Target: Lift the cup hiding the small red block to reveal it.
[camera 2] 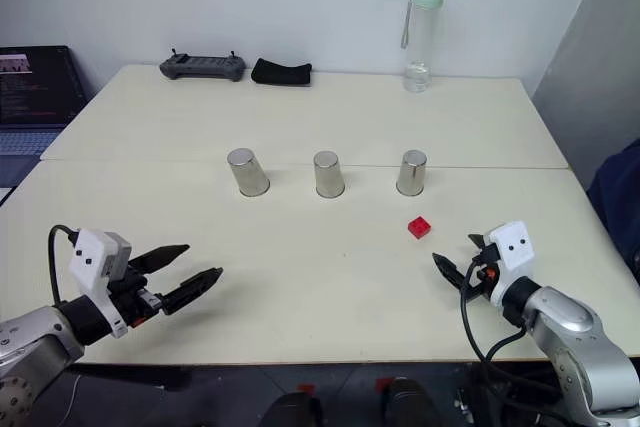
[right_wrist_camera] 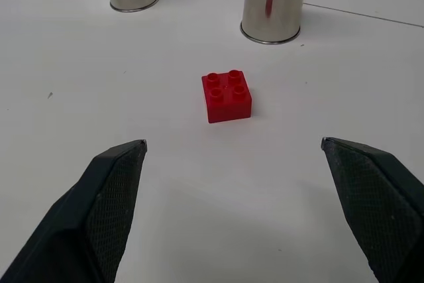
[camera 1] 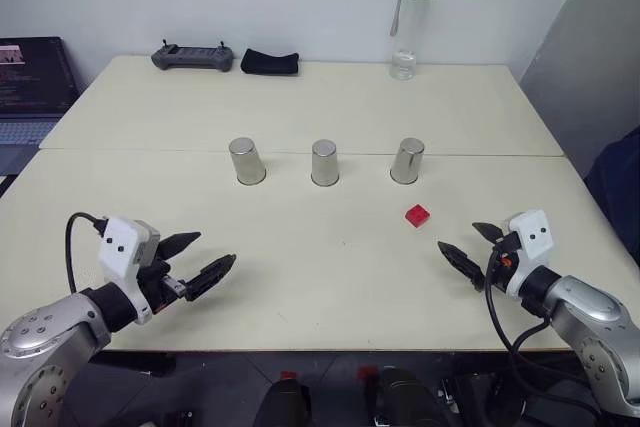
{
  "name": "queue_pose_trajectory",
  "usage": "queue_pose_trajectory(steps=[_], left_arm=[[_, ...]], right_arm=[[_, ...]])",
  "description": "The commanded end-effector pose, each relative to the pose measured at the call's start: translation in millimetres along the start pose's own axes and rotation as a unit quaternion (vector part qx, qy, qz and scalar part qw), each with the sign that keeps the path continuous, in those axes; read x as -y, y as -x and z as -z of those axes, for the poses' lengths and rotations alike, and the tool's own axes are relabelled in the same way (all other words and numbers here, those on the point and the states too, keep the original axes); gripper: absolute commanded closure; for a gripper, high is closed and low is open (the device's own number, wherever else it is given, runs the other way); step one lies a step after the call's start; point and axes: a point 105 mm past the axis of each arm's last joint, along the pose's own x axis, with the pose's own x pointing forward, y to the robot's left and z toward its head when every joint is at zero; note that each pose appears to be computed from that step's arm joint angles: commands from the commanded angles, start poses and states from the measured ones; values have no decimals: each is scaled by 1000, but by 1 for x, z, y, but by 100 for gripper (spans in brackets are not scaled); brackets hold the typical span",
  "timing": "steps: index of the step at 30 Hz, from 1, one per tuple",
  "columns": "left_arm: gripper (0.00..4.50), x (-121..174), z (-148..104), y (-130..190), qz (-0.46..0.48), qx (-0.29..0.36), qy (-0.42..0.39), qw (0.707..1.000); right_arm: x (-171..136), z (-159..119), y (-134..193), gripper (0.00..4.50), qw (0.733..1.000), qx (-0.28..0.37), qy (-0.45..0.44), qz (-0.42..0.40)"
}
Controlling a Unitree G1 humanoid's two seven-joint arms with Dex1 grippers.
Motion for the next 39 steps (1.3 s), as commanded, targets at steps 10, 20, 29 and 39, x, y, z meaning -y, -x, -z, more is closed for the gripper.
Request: queue_pose_trajectory(steps=[10, 20, 29, 39], left_arm=[[4, 0, -12, 2, -2, 19, -20, 1000], [4, 0, -11, 3, 0, 13, -25, 1000], [4, 3, -10, 3, 1, 15, -20, 1000], [4, 2, -13, -1, 2, 19, -19, 1000]], right_arm=[[1, -11, 6, 0, 1000, 21, 16, 12], [-1, -7, 8, 0, 1000, 21, 2, 20], [-3, -8, 6, 0, 1000, 22, 3, 18], [-3, -8, 6, 0, 1000, 18, 4, 18]])
